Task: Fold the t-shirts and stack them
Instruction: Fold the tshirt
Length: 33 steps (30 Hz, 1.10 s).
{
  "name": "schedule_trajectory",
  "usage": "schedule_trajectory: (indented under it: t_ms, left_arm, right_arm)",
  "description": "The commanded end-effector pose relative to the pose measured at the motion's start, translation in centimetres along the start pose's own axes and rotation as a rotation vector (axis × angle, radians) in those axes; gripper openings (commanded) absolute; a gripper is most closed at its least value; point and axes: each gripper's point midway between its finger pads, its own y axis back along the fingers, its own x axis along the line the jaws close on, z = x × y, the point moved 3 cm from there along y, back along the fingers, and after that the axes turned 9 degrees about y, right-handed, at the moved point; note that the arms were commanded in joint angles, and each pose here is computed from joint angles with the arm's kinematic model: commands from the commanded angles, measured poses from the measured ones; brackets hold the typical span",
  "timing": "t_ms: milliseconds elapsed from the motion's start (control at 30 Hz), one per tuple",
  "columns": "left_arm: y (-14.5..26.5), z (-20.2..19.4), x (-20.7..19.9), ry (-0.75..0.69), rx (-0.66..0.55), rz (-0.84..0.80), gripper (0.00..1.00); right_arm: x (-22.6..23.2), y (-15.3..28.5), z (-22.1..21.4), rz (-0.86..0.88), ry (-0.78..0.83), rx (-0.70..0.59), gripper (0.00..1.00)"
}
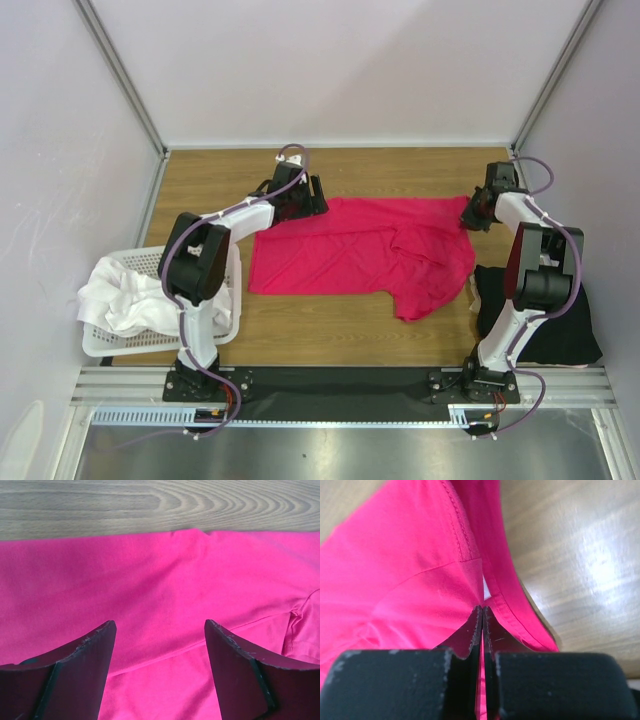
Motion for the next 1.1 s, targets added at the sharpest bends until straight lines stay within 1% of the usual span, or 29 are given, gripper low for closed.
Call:
schedule_trajectory:
  t_ms: [0, 67, 233, 267, 300, 367, 400, 500, 533, 567, 633, 733, 833, 867, 900, 933, 1067]
  left_arm:
    - [0.1, 1.7, -0.6, 0.008, -0.029, -0.014, 0.77]
    - [0.4, 1.8, -0.6, 0.008, -0.036, -0.010, 0.74]
    - [1.0, 1.9, -0.2, 0.002, -0.049, 0.013, 0.73]
    - [1.1, 1.7, 0.0, -0.008, -0.044, 0.020, 0.73]
    - [1.3, 1.9, 0.0, -0.008, -0.050, 0.025, 0.73]
    - [1.7, 1.7, 0.1, -0.020, -0.043, 0.031, 0.73]
    - [2.0, 1.8, 0.7, -0.022, -0.054, 0.065, 0.73]
    - [3.3, 1.9, 1.3, -0.026, -0.068, 0.105, 0.73]
    - [4.0, 2.2, 1.4, -0.025, -0.088, 0.118, 0.73]
    - [4.4, 2.0, 1.9, -0.014, -0.095, 0.144, 0.68]
    - [4.8, 2.0, 2.8, 0.002, -0.123, 0.185, 0.64]
    - [5.7, 1.8, 3.7, 0.062, -0.160, 0.218, 0.64]
    - [5.8, 1.3, 4.4, 0.100, -0.152, 0.237, 0.64]
    - [5.7, 1.0, 4.9, 0.121, -0.139, 0.251, 0.66]
    - [5.6, 0.8, 5.0, 0.128, -0.133, 0.254, 0.66]
    - [5.6, 0.7, 5.3, 0.146, -0.130, 0.264, 0.66]
    - [5.8, 0.2, 6.3, 0.175, -0.128, 0.300, 0.66]
  right_arm:
    - [-0.8, 1.0, -0.8, -0.039, -0.015, 0.010, 0.00]
    - [-1.3, 0.5, -1.7, -0.056, -0.014, 0.032, 0.00]
    - [-1.9, -0.3, -2.1, -0.078, -0.010, 0.059, 0.00]
    - [-1.9, -0.2, -1.9, -0.077, -0.010, 0.064, 0.03]
    - [-1.6, 0.2, -0.9, -0.067, -0.006, 0.043, 0.14]
    - [-1.0, 1.1, 0.5, -0.049, 0.006, 0.017, 0.29]
    - [-0.4, 2.0, 1.7, -0.026, 0.009, -0.005, 0.42]
    - [0.9, 4.1, 4.0, 0.033, 0.014, -0.066, 0.55]
    - [1.5, 5.2, 5.1, 0.058, 0.016, -0.103, 0.56]
    - [2.2, 5.6, 5.6, 0.095, 0.013, -0.120, 0.57]
    - [3.3, 6.2, 6.2, 0.148, 0.008, -0.143, 0.59]
    - [5.7, 5.8, 6.6, 0.228, 0.039, -0.176, 0.61]
    - [8.5, 3.9, 6.5, 0.281, 0.082, -0.164, 0.61]
    - [9.2, 2.6, 6.5, 0.287, 0.092, -0.156, 0.59]
    - [9.6, 2.0, 6.7, 0.285, 0.093, -0.155, 0.55]
    - [10.4, 1.3, 6.4, 0.286, 0.102, -0.143, 0.54]
    - [10.8, -1.4, 6.9, 0.279, 0.090, -0.126, 0.51]
